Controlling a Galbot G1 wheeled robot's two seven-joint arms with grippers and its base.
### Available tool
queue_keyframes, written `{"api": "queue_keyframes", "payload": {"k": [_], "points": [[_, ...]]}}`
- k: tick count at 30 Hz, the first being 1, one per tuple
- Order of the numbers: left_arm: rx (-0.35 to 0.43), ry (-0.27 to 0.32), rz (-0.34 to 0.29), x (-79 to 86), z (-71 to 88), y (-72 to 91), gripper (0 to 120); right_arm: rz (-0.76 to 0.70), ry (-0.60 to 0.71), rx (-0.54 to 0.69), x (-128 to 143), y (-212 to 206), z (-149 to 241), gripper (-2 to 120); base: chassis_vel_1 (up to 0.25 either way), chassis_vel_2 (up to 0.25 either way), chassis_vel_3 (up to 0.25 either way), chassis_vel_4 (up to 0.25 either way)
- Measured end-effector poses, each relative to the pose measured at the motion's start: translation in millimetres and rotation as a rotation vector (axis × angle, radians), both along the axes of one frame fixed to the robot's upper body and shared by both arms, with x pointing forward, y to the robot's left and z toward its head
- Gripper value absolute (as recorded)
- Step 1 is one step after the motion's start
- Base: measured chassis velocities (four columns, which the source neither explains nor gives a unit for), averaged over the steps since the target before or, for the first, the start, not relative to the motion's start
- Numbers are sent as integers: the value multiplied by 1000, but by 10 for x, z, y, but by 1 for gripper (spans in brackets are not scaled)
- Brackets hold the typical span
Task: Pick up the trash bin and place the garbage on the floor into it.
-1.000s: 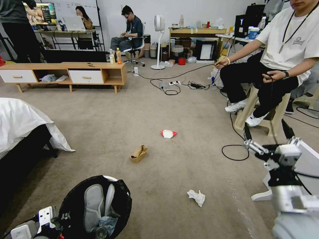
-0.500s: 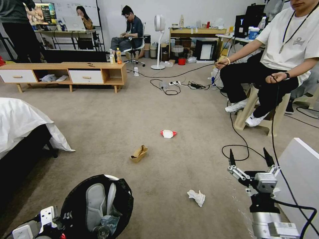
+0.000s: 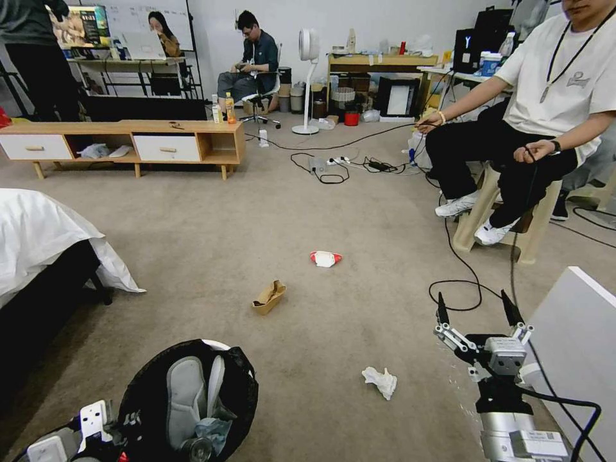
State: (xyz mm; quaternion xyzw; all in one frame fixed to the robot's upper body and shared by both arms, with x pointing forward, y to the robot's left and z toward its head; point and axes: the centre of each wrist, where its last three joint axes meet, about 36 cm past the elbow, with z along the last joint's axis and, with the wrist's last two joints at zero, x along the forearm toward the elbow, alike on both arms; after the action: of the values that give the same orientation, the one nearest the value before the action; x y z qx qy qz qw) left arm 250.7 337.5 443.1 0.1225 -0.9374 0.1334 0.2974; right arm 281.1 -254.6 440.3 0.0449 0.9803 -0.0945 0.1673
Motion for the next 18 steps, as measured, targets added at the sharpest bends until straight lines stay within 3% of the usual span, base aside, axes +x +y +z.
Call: {"api": "queue_keyframes", "payload": {"k": [18], "points": [[7, -2, 4, -44, 15, -1, 1, 3, 5, -10, -6, -23, -32, 100, 10, 11, 13, 11]]}}
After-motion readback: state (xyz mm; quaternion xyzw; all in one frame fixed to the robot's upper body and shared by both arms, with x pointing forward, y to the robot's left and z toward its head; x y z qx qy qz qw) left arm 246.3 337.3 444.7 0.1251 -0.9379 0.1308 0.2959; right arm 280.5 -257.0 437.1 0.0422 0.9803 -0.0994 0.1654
